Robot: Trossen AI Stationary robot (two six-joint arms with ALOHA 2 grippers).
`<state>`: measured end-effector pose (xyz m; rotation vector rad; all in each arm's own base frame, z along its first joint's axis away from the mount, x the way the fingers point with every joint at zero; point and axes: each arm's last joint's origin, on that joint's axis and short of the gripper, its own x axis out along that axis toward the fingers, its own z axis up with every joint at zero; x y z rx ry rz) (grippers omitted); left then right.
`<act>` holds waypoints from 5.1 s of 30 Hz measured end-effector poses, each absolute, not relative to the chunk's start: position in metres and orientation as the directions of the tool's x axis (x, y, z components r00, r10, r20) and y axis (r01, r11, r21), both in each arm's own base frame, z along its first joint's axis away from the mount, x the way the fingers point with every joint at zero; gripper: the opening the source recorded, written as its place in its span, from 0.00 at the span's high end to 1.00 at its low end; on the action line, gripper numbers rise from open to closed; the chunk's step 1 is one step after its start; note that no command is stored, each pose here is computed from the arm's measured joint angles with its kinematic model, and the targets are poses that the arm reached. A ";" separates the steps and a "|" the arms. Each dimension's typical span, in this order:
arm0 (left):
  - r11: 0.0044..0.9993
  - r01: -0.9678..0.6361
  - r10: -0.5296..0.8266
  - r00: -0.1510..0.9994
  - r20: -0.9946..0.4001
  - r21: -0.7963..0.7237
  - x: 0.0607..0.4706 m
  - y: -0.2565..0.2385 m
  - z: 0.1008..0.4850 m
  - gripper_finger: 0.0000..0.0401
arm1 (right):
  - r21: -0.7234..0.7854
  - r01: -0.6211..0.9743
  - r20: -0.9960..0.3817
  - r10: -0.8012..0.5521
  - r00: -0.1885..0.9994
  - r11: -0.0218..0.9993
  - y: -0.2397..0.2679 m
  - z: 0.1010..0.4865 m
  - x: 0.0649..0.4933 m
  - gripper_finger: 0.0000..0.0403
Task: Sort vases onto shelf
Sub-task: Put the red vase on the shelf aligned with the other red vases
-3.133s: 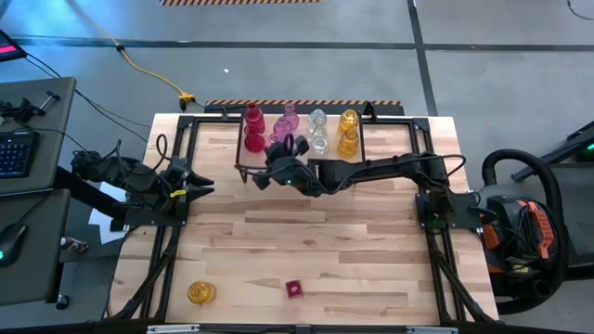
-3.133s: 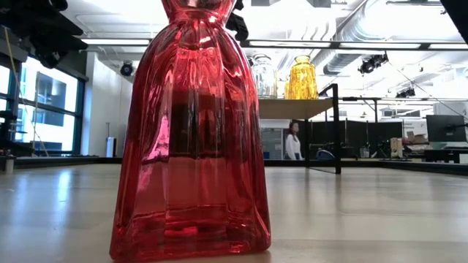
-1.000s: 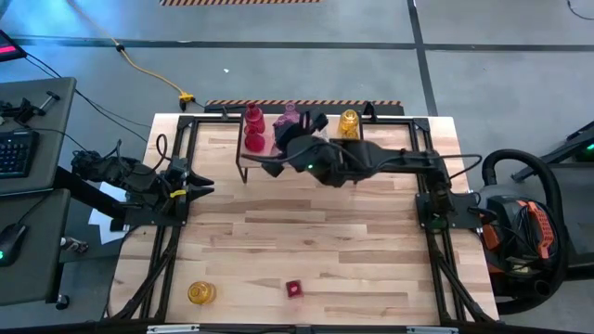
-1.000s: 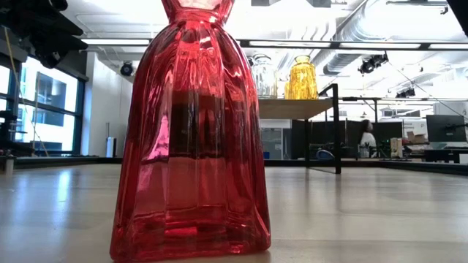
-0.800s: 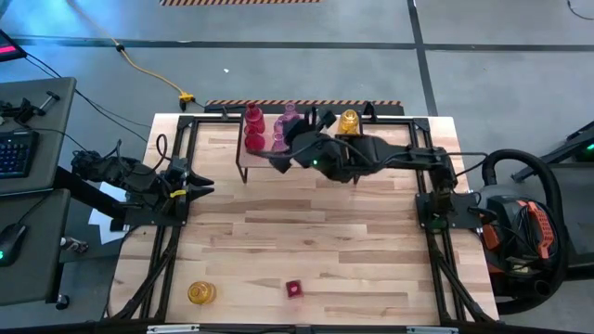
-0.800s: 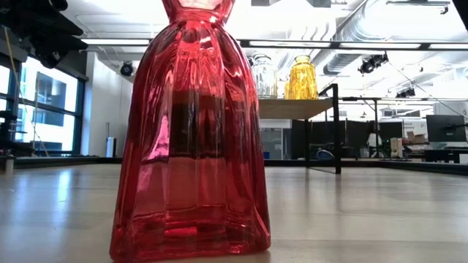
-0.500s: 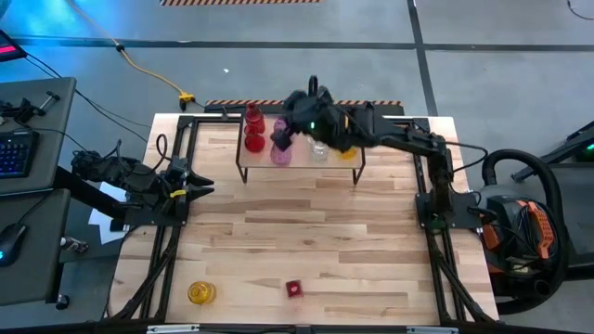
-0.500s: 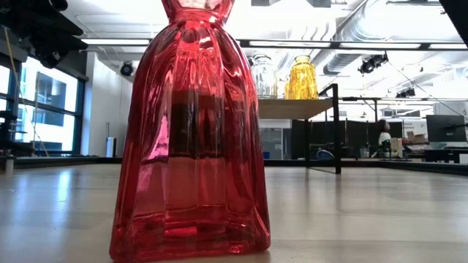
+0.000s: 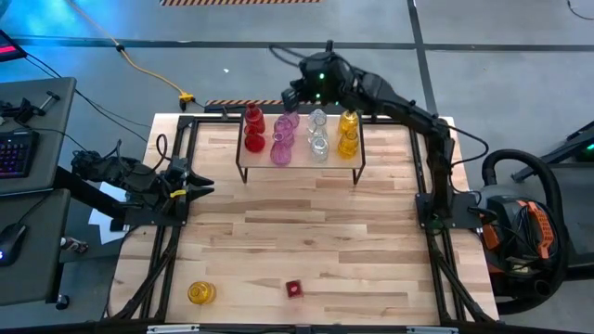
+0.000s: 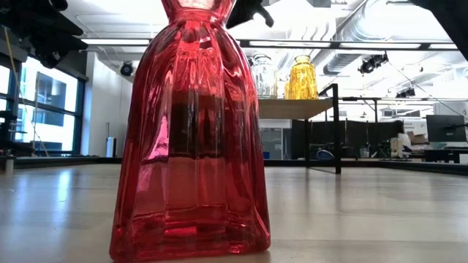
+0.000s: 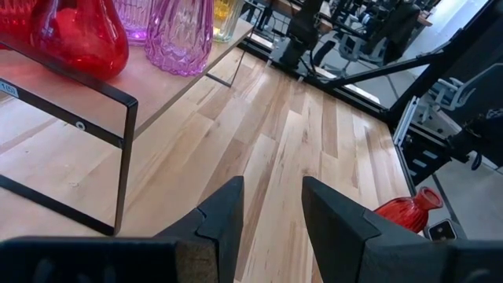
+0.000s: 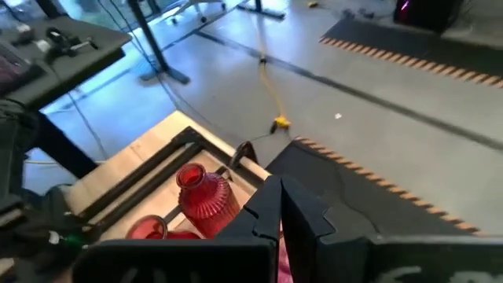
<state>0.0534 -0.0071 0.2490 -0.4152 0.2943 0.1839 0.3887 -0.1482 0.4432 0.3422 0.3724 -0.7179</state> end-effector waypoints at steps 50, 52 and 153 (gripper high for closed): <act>0.899 -0.235 0.116 0.941 -0.317 -0.369 0.053 -0.007 0.249 0.70 | 0.348 0.493 -0.766 -0.062 0.640 0.797 0.005 0.440 0.357 1.00; 0.899 -0.235 0.116 0.941 -0.317 -0.369 0.053 -0.007 0.249 0.70 | 0.352 0.483 -0.765 -0.050 0.642 0.802 0.019 0.440 0.357 1.00; 0.827 -0.011 -0.151 0.959 -0.241 -0.562 0.087 -0.028 0.266 0.52 | 0.307 0.529 -0.935 0.145 0.324 0.791 0.197 0.288 0.420 0.64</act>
